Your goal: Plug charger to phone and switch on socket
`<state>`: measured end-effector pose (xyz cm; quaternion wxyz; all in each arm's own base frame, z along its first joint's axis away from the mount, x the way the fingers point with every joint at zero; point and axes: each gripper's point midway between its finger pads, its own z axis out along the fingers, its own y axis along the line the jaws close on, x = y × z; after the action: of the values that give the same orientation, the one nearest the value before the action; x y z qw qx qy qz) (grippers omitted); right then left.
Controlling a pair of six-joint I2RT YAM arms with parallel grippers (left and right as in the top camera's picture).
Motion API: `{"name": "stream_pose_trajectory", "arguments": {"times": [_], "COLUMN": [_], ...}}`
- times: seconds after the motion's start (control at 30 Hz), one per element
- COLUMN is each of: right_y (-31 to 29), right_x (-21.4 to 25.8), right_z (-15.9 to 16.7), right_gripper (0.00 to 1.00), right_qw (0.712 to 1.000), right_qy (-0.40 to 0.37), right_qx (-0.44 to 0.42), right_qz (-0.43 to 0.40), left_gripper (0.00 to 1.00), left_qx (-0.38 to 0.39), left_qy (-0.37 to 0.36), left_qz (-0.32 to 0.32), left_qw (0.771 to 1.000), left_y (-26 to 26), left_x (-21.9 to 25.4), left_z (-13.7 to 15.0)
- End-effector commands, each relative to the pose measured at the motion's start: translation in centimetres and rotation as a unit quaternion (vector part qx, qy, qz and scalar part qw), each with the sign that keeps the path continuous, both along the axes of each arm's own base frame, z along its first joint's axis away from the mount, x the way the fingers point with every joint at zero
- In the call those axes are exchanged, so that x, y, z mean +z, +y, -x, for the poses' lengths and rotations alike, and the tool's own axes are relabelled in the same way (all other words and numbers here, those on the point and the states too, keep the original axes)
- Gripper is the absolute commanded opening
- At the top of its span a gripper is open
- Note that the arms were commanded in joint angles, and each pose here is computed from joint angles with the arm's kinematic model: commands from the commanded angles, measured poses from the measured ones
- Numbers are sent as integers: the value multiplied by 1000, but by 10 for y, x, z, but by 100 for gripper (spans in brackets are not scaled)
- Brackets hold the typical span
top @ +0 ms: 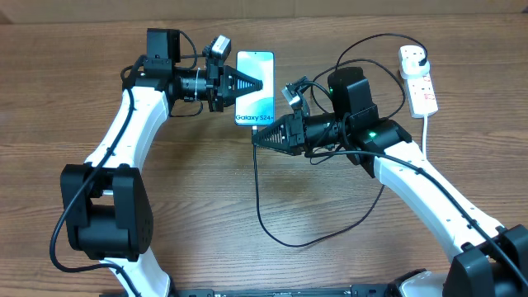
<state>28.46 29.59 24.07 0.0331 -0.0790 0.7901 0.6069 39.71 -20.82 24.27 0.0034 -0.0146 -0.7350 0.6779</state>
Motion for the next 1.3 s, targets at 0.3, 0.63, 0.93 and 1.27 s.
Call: {"name": "stream_pose_trajectory", "arguments": {"times": [0.3,0.63,0.93,1.27], "right_y": [-1,-1,-1,-1], "right_x": [1,-1,-2,-2], "right_z": [0,-2,-4,-4], "right_gripper": [4,4,4,4], "right_qw": [1000,1000,1000,1000], "right_qy": [1,1,1,1], "right_qx": [3,-3,-6,-6], "right_qz": [-4,1,3,3], "left_gripper": [4,4,4,4], "left_qx": [-16,-16,-16,-17], "left_qy": [-22,-22,-22,-22], "left_qz": [19,20,20,21], "left_qw": [999,999,999,999], "left_y": [0,0,0,0], "left_x": [14,15,14,15], "left_z": [4,5,5,5]}}
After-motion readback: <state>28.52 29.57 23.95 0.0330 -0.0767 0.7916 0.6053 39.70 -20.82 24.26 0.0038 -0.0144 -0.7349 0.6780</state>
